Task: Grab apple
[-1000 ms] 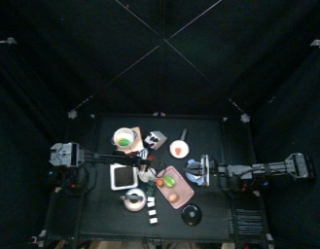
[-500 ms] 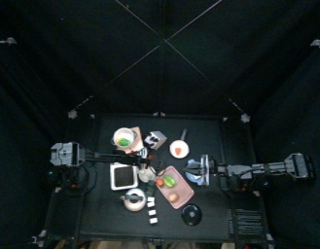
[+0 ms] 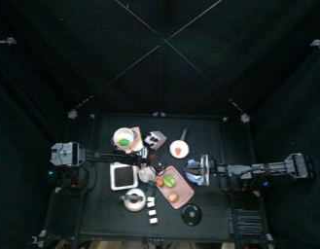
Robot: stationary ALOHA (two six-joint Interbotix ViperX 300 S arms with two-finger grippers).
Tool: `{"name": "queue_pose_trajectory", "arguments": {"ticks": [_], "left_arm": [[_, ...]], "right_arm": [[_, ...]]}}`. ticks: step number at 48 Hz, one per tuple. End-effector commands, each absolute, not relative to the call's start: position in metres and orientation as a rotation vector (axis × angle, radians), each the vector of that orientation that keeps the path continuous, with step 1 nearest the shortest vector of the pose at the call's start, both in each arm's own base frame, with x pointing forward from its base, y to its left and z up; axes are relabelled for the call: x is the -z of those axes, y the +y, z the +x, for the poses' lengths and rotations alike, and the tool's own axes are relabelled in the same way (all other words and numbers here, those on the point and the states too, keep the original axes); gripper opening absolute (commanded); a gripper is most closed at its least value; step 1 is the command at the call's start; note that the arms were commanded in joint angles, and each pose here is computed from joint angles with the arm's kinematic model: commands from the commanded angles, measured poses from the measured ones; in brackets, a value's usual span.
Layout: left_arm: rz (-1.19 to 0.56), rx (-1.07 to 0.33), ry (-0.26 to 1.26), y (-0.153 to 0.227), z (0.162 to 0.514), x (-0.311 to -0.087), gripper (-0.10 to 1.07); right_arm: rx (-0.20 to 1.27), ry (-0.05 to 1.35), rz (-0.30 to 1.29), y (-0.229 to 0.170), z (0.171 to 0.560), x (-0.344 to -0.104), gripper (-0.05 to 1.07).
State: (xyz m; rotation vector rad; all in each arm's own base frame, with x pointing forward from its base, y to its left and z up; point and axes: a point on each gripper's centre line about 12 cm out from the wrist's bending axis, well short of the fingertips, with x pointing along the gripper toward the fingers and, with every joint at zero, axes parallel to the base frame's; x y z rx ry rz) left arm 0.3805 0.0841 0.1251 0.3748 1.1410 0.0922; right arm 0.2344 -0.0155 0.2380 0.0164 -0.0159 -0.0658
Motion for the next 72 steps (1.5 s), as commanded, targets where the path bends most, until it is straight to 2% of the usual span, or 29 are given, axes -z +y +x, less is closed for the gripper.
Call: {"name": "queue_pose_trajectory", "arguments": {"ticks": [1, 13, 21, 48, 72], "left_arm": [[0.34, -0.112, 1.072, 0.083, 0.388, -0.146, 0.83], [0.262, -0.14, 1.026, 0.081, 0.394, -0.159, 0.96], [0.29, -0.14, 1.019, 0.081, 0.397, -0.165, 0.96], [0.281, -0.155, 1.046, 0.092, 0.413, -0.152, 0.97], [0.223, -0.156, 1.078, 0.092, 0.412, -0.135, 0.97]], "right_arm": [[0.07, -0.036, 0.017, -0.016, 0.236, -0.243, 0.02], [0.071, -0.035, 0.021, -0.017, 0.236, -0.243, 0.02], [0.071, -0.034, 0.02, -0.017, 0.236, -0.243, 0.02], [0.076, -0.03, 0.02, -0.018, 0.236, -0.242, 0.02], [0.081, -0.025, 0.021, -0.019, 0.237, -0.241, 0.02]]}}
